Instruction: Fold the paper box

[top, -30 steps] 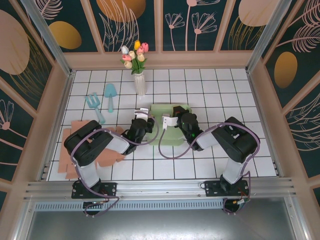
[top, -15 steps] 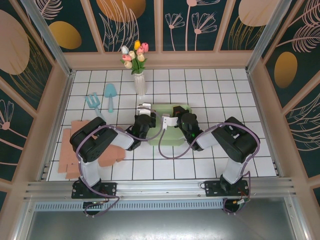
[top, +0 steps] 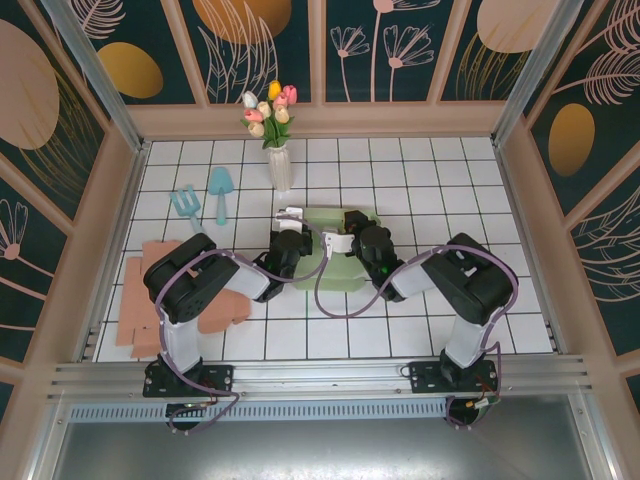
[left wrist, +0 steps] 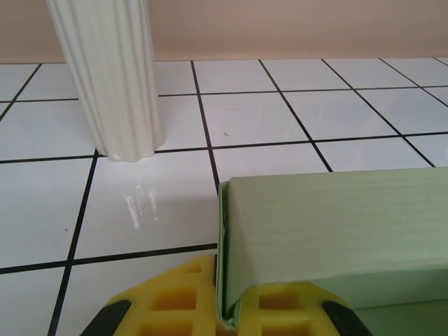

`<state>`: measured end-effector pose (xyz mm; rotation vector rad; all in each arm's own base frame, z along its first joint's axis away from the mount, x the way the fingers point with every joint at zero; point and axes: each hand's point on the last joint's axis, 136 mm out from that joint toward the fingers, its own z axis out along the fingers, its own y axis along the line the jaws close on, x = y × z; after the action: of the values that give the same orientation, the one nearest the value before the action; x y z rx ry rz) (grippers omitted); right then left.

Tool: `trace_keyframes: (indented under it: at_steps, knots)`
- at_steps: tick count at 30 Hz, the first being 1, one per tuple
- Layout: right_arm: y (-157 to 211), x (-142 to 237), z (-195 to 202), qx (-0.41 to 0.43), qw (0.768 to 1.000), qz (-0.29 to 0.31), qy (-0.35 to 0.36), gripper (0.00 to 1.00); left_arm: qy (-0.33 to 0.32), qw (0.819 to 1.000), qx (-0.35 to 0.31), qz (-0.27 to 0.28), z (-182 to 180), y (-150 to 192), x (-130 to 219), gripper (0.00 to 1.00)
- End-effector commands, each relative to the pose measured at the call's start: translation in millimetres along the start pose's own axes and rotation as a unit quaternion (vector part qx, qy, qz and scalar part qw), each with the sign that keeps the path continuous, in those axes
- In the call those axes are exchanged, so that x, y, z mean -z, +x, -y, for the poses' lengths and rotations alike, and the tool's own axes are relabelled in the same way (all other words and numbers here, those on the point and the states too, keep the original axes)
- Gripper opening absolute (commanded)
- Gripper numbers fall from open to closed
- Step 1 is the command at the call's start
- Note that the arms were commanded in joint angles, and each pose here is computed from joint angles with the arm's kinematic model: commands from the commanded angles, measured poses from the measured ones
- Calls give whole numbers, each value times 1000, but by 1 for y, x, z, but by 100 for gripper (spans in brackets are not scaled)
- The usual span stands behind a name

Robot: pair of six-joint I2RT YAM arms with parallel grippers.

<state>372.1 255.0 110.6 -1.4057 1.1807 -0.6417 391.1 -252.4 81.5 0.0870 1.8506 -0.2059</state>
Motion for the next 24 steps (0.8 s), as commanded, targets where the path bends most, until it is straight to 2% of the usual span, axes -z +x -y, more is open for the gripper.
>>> trace_keyframes:
  at_steps: [1,3,7,9,12,15,19,20,24]
  knots:
    - [-15,11,10,-80,996,34,-11,37,-31,1000,1,3,-18,4,3,0]
    - [-14,19,19,-120,992,43,-1,42,-34,999,2,0,-20,6,5,0]
    - [-18,36,34,-201,978,54,2,43,-38,999,12,-7,-24,10,9,0]
    - [-21,46,44,-272,960,64,-5,43,-39,999,21,-10,-26,9,12,0]
    - [-17,61,65,-383,921,62,13,43,-36,999,26,-22,-26,8,16,0]
    - [-4,68,81,-518,855,26,30,45,-37,998,32,-37,-27,8,21,0]
    - [0,64,83,-684,728,-47,-7,47,-40,997,42,-60,-31,13,27,0]
    - [-2,62,79,-708,703,-59,-21,47,-40,996,44,-65,-30,14,28,0]
    - [-31,59,73,-760,644,-17,-88,48,-40,994,54,-83,-31,20,32,0]
